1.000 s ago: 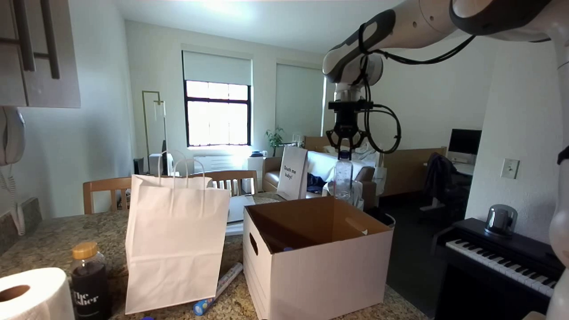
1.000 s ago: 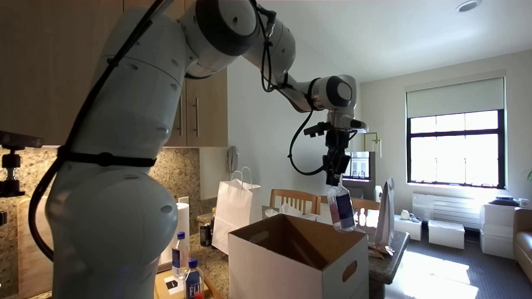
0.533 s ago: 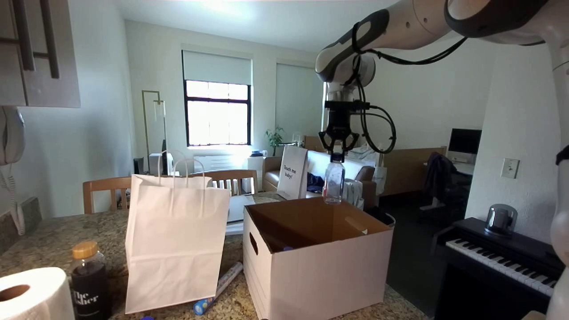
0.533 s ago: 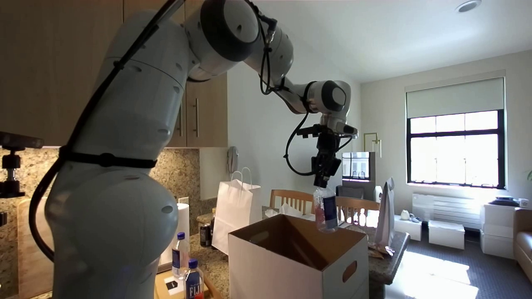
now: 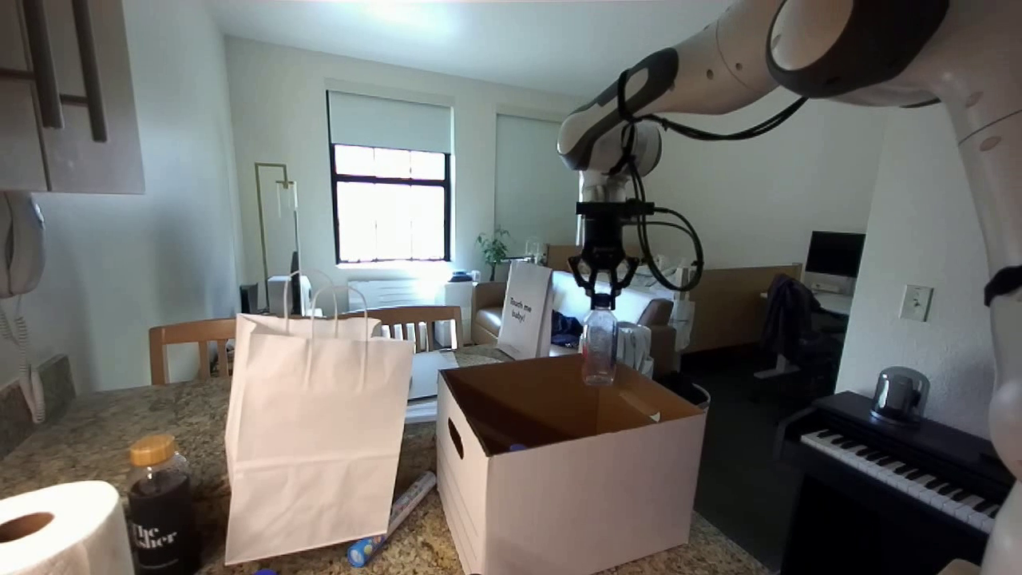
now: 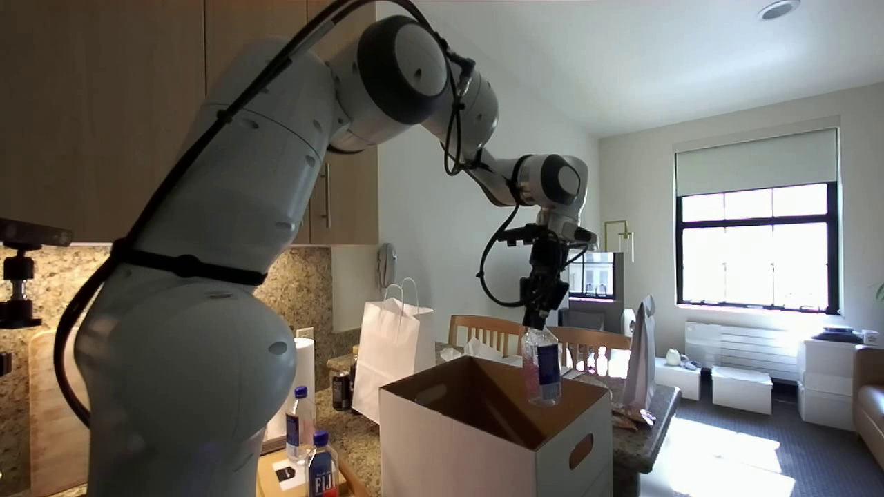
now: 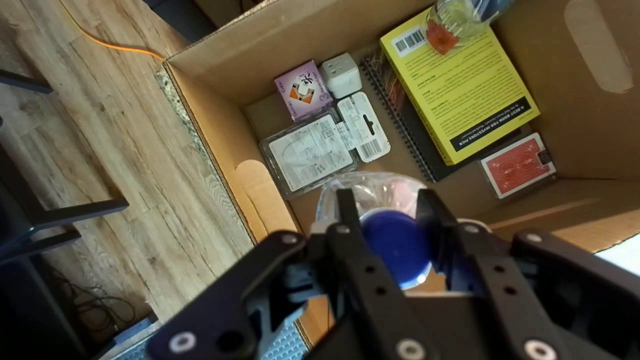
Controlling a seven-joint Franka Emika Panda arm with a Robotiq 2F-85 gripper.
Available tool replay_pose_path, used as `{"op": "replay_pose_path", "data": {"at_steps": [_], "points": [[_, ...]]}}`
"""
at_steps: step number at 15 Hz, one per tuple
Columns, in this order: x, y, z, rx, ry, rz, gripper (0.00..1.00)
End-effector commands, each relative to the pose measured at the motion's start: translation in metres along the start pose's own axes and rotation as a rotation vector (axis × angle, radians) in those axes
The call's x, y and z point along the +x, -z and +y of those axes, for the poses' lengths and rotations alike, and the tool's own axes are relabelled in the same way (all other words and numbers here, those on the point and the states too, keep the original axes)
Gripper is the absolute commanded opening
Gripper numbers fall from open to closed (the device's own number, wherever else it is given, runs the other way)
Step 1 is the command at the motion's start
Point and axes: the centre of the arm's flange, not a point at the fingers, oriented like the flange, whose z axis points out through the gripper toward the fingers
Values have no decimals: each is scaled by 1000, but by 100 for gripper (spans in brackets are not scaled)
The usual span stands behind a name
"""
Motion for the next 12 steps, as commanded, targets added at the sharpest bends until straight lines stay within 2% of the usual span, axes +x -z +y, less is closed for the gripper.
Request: {"op": "replay_pose_path", "data": {"at_steps": [1,5,6,8,9,10,12], "points": [[35,-25,-18,12,-50,-32,14],[63,-58,-26,17,-106,-50,14],[49,-57,-18,-11,-65,-38,34],[58,-67,-22,-13,-75,-48,34],[60,-68,-22,-13,-76,-47,14],[66,-70,-23,-22,-78,-74,13],[72,-75,-20,-21,-99,-65,14]]}}
